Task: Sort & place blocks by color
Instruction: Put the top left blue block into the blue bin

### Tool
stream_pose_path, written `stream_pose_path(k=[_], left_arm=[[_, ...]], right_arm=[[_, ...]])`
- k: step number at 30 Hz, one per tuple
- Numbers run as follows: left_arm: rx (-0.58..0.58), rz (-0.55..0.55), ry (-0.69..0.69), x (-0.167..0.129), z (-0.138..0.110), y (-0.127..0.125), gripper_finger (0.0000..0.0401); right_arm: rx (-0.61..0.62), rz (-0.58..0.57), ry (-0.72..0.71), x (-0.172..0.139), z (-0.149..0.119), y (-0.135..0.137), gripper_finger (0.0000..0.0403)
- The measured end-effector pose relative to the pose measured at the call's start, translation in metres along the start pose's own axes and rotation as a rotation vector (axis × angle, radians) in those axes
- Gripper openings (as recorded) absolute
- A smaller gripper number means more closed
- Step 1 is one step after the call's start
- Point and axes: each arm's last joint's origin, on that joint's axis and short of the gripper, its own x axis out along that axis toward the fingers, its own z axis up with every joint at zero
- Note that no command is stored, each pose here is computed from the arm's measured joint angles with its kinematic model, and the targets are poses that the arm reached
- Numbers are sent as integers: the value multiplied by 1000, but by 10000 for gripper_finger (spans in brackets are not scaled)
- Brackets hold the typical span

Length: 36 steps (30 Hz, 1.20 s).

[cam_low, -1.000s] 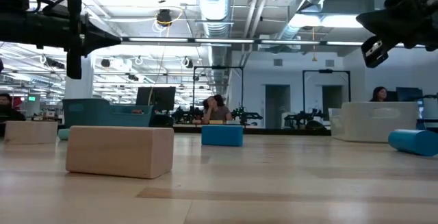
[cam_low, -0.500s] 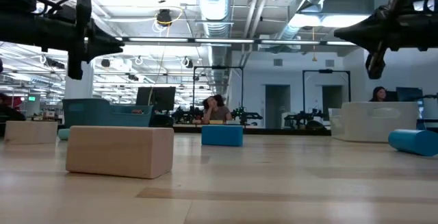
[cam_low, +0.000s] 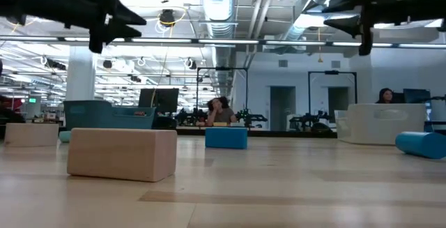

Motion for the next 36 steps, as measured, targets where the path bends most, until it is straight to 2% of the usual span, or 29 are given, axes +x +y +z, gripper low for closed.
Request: stream_pose_path(k=[2, 4, 9, 12, 16, 18, 21, 26, 29, 31, 36], left_arm=[[31, 32, 38, 5, 5, 0, 196], [50, 36, 93, 9, 7, 0, 200], [78, -35, 179, 21, 5, 2, 204], [93, -44, 176, 28, 16, 1, 204], [173, -55, 190, 34, 33, -4, 204], [230, -52, 214, 39, 32, -5, 204], [268, -56, 262, 49, 24, -4, 204], [127, -66, 238, 65, 19, -8, 204], [98, -30, 202, 70, 19, -8, 204], [105, 26, 205, 71, 17, -5, 204], [65, 131, 282, 71, 8, 3, 204]], right_arm=[[50, -39, 22, 6, 0, -1, 155], [69, -56, 103, 10, -6, -1, 159], [140, -95, 336, 16, -43, 0, 155], [160, -136, 346, 17, -60, 4, 148], [145, -194, 373, 25, -73, 10, 141], [102, -225, 400, 34, -73, 18, 140], [-54, -308, 485, 51, -70, 27, 140], [-289, -504, 596, 79, -41, 35, 146], [-376, -555, 673, 92, -23, 32, 156], [-393, -539, 732, 101, -16, 25, 164], [-322, -493, 846, 125, -17, -9, 182]])
